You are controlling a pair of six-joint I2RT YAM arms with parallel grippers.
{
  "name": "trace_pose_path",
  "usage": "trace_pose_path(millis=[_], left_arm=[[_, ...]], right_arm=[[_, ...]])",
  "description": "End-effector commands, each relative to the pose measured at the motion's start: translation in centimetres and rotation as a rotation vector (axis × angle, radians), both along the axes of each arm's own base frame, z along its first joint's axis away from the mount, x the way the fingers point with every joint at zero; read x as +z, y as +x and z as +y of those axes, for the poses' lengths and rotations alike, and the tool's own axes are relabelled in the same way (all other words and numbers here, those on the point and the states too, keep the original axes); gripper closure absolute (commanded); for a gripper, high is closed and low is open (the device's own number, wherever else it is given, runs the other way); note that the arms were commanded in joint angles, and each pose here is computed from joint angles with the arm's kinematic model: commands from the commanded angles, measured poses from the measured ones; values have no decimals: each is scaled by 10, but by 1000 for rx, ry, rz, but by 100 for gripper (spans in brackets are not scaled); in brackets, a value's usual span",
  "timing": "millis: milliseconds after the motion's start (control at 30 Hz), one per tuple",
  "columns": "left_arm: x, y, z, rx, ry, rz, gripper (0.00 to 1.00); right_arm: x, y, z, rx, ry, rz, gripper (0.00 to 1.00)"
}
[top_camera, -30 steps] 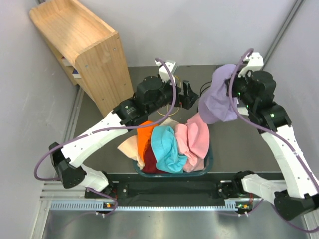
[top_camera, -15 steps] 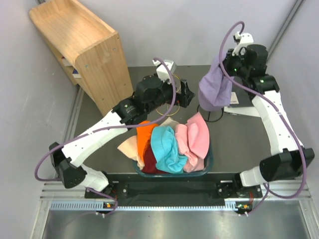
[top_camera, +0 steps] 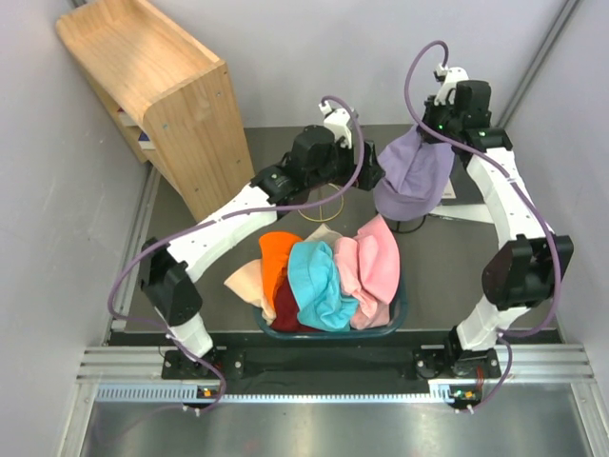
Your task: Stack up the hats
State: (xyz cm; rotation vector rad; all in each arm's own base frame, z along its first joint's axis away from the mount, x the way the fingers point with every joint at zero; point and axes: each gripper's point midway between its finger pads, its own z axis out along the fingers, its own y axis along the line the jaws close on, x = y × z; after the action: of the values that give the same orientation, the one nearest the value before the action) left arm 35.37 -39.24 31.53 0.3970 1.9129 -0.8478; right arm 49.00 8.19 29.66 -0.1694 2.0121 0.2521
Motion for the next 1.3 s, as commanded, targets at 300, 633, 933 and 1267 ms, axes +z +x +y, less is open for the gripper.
trace_pose_path(millis=[300, 633, 933, 1267], left_arm=[[21, 46, -67, -120, -150, -12, 1], [-1, 64, -82, -138, -165, 26, 1], [8, 66, -81, -137, -185, 10, 1], [21, 65, -59, -78, -123, -32, 1]], right_arm=[[5, 23, -38, -92, 33, -15, 100], [11, -4, -71, -93, 388, 16, 16], [-56, -79, -86, -202, 579, 109, 14], [-96, -126, -72, -244, 651, 132, 14]])
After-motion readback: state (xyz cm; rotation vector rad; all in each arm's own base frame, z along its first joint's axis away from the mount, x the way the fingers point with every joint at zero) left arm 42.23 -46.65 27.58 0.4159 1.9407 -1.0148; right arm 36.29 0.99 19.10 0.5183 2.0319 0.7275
